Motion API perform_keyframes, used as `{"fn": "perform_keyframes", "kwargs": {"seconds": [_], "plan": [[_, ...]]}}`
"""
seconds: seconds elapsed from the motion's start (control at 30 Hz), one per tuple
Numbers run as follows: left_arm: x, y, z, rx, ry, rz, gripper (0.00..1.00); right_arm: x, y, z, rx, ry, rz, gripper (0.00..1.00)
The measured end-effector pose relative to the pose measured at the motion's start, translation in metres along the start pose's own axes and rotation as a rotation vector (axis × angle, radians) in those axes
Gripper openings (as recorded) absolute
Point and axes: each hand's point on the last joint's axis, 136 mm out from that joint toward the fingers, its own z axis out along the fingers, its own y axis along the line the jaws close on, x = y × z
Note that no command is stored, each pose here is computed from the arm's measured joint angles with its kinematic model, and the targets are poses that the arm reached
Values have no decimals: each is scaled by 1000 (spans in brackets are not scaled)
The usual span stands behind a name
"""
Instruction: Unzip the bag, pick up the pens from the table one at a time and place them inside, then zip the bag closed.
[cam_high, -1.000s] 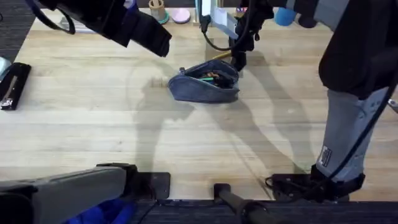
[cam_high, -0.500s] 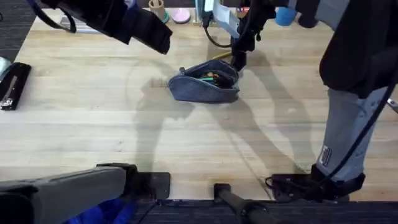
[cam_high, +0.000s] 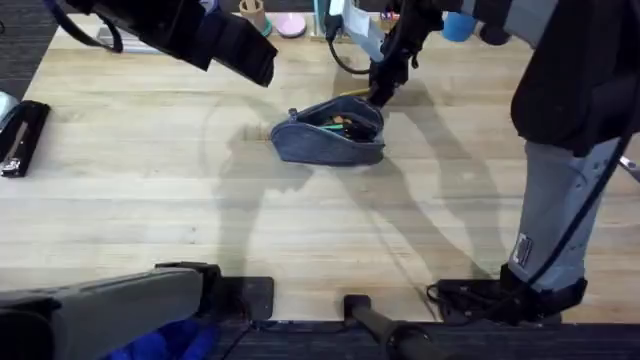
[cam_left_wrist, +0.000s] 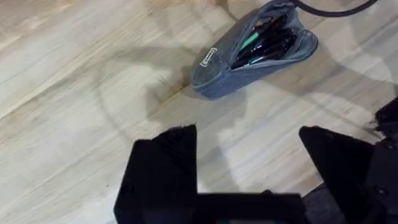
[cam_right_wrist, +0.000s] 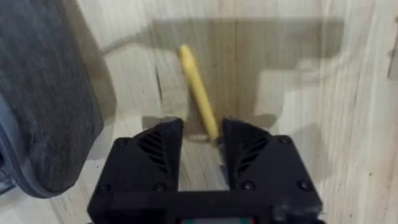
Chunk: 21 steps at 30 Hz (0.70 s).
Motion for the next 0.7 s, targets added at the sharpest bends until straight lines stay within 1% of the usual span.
{"fn": "perform_keyframes", "kwargs": {"seconds": [0.03,0.17,0.3,0.37,0.43,0.7], "plan": [[0,0,0,0,0,0,996,-2,-1,0,6,-4,1,394],[0,0,0,0,0,0,995,-3,-2,0,11,-7,-2,309],[0,0,0,0,0,0,995,-4,-5,0,24,-12,-5,151],[0,0,0,0,0,0,995,-5,-7,1,29,-16,-6,51],[0,0,0,0,0,0,995,-5,-7,1,31,-16,-9,36],[0,0,0,0,0,0,995,-6,-7,1,32,-17,-8,30]]}}
